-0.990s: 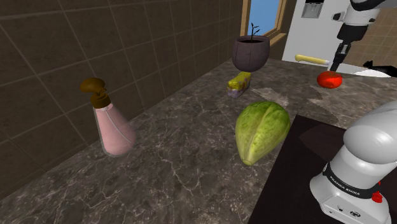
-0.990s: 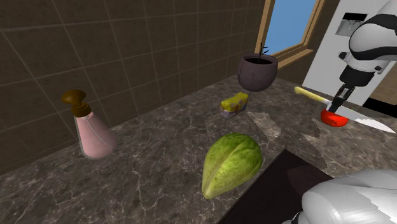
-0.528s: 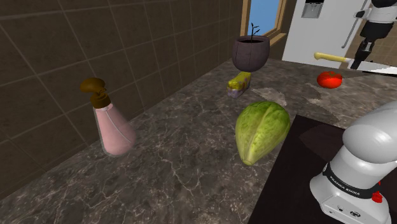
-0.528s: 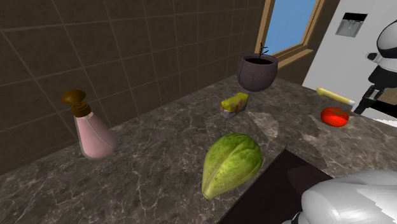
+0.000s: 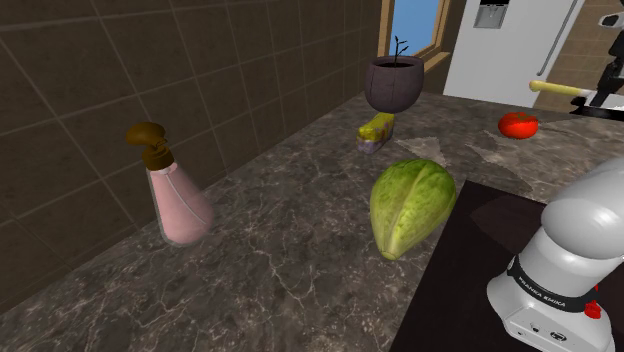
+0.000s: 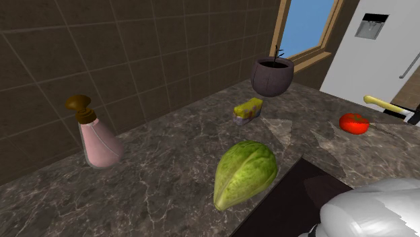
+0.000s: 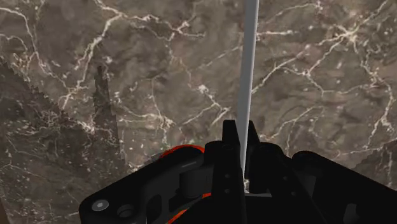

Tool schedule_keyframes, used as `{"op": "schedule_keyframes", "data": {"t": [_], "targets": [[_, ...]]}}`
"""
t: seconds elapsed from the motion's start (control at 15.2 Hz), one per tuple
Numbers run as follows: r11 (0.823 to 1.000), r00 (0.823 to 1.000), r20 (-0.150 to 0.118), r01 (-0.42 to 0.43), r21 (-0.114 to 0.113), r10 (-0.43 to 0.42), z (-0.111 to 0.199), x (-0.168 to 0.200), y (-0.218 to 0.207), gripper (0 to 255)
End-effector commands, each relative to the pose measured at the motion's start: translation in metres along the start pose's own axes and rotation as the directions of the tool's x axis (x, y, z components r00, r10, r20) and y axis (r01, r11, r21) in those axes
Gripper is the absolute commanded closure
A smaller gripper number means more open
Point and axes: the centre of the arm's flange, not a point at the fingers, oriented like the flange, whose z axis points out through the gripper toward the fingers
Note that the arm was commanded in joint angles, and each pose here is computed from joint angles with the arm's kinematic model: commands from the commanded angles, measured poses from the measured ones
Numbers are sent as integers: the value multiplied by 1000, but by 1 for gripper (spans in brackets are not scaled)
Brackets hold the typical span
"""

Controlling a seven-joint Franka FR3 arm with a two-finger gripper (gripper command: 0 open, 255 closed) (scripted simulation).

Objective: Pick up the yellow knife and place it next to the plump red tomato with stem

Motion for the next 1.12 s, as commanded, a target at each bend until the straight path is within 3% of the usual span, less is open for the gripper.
{"op": "schedule_keyframes", "data": {"t": [0.0,0.66,1.06], "targets": [[1000,1000,2,2,-1,-2,-1,-19,19,255],[1000,1000,2,2,-1,-2,-4,-116,104,255],[1000,1000,2,2,-1,-2,28,-117,104,255]]}}
